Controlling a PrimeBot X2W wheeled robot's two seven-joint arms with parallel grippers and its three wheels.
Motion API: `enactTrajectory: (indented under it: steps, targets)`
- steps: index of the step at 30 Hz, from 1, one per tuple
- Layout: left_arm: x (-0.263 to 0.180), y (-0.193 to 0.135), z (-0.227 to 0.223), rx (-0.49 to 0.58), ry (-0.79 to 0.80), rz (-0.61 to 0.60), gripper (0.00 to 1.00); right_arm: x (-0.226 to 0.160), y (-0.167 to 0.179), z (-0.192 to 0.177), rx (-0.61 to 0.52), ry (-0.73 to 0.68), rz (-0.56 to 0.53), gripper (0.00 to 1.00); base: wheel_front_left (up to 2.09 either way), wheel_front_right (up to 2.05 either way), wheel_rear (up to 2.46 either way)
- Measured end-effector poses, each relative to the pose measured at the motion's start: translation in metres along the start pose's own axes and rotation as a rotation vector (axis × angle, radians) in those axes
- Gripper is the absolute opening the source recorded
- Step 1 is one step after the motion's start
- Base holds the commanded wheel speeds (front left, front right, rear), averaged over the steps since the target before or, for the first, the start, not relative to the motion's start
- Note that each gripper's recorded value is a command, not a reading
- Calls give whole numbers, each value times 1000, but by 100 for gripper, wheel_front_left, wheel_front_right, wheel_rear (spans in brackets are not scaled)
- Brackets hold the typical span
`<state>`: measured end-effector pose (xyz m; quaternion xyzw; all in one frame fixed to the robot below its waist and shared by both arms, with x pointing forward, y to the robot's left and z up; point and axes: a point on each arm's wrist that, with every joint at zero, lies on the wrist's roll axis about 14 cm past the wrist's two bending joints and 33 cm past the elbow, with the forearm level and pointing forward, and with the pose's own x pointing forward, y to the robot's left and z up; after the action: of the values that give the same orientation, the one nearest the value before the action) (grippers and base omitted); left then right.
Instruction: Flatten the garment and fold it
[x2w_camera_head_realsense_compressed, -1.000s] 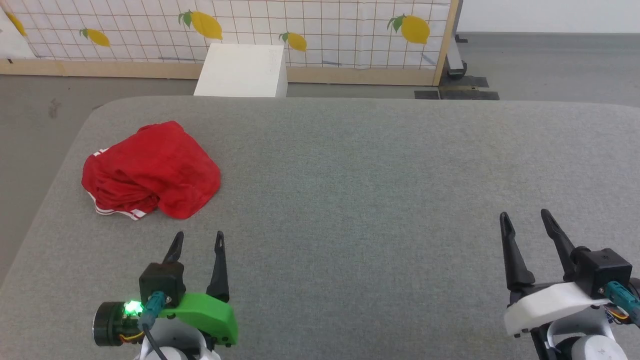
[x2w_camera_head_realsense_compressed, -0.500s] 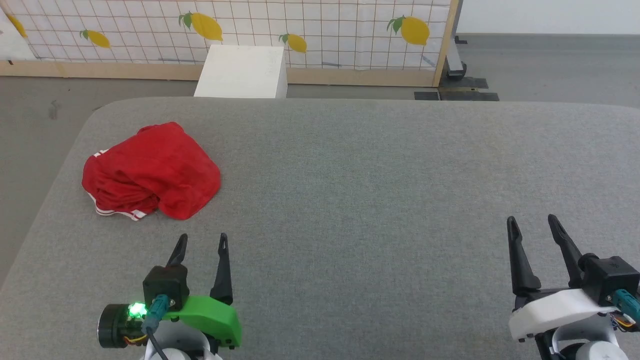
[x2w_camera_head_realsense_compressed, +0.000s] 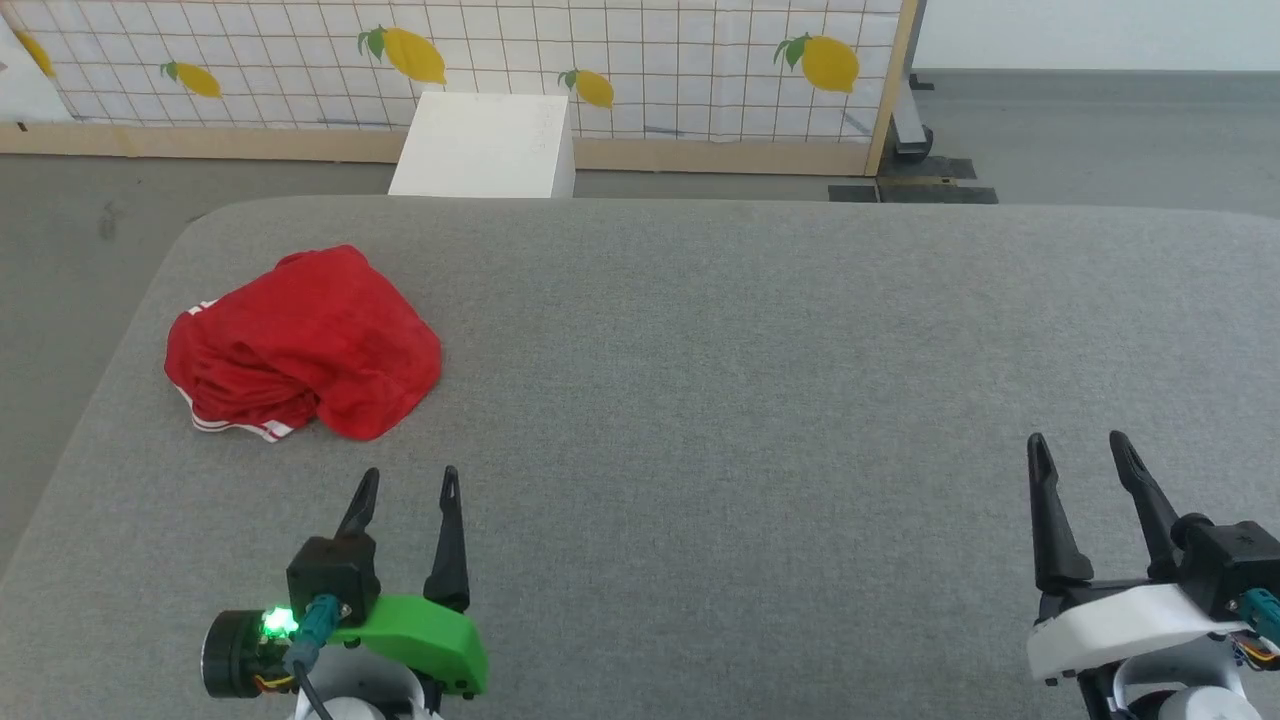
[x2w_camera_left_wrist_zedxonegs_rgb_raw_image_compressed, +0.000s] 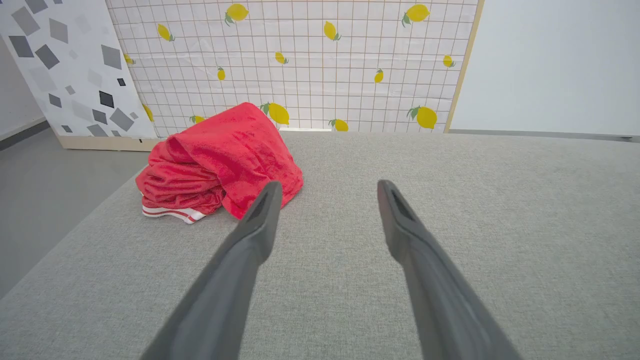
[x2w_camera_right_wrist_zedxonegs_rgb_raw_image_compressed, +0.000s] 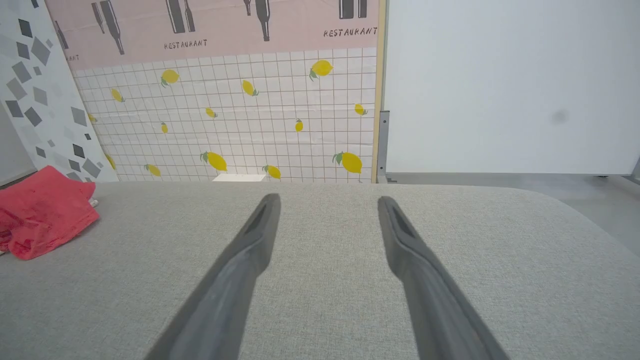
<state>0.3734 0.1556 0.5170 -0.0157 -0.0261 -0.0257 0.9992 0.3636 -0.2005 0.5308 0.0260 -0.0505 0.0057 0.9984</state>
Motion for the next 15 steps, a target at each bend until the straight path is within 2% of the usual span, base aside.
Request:
enactTrajectory:
  steps: [15]
  targets:
    - [0,-3,-6,-7,1,-6,100,-3,-7,-2,15,-11,-24,100,0,0,0]
